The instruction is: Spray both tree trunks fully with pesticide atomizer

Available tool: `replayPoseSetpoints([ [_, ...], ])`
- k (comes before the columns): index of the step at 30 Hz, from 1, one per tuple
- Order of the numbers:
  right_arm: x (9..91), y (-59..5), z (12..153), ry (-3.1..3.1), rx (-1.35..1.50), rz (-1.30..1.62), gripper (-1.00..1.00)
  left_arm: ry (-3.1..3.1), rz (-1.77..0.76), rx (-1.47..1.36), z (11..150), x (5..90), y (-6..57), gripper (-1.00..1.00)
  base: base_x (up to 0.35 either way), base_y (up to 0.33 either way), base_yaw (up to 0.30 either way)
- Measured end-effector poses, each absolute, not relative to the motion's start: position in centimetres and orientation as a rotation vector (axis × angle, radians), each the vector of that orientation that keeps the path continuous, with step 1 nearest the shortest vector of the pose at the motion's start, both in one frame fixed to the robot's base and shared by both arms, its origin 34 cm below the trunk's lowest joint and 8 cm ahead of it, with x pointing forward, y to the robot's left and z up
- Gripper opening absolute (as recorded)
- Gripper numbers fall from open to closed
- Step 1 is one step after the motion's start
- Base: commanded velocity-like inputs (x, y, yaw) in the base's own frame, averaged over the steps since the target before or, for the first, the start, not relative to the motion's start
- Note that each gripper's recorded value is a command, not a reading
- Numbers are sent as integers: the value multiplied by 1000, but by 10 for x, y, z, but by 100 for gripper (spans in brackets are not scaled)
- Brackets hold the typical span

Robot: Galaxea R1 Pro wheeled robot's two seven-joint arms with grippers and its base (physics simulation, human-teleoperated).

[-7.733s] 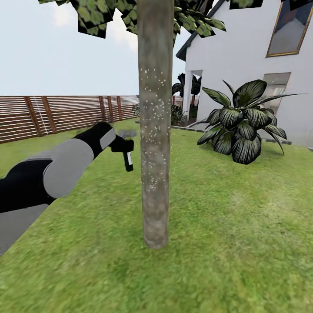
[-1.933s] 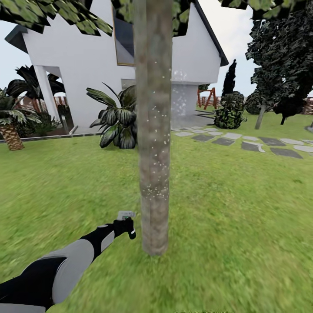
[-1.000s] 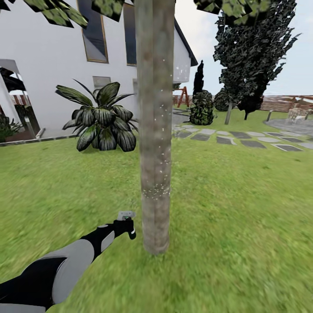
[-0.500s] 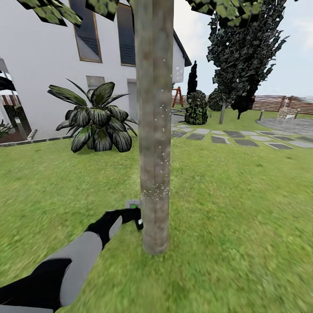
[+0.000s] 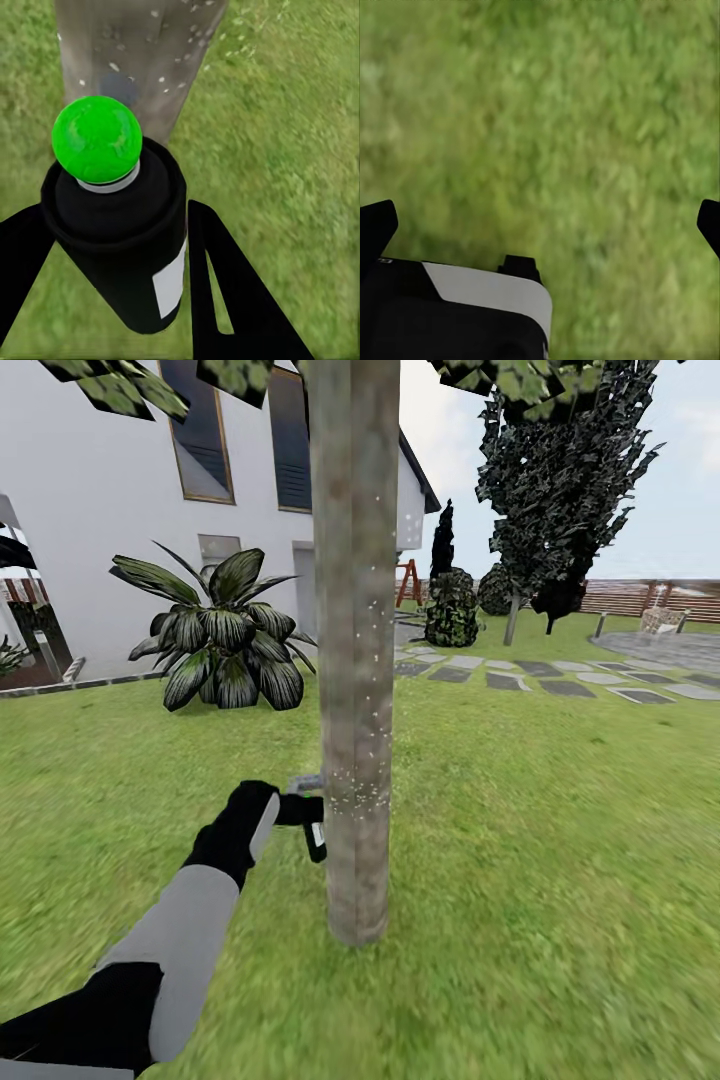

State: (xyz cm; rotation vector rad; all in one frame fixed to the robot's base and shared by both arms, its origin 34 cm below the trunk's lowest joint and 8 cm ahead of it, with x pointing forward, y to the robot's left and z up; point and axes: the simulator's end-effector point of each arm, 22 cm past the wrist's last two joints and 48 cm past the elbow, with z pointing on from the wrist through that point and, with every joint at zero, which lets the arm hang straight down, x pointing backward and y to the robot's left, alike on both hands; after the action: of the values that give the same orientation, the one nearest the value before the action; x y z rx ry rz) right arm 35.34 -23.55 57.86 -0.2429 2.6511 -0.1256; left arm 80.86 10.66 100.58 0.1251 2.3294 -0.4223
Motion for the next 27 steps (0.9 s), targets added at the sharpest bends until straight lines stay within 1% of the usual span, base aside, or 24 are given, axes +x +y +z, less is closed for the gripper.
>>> replayPoseSetpoints([
  [4,355,-240,579,2648,-242,-134,100,2310,-424,141,1054,824,103,-100,0,0,0],
  [7,358,-261,580,2640,-240,-175,100,2287,-417,155,1094,835,103,-100,0,0,0],
  [10,359,-265,581,2637,-240,-184,100,2274,-409,162,1115,841,103,-100,0,0,0],
  [17,359,-267,580,2639,-245,-185,100,2142,-379,214,1253,873,97,-100,0,0,0],
  [27,358,-267,580,2640,-245,-185,100,2086,-345,241,1327,879,94,-100,0,0,0],
])
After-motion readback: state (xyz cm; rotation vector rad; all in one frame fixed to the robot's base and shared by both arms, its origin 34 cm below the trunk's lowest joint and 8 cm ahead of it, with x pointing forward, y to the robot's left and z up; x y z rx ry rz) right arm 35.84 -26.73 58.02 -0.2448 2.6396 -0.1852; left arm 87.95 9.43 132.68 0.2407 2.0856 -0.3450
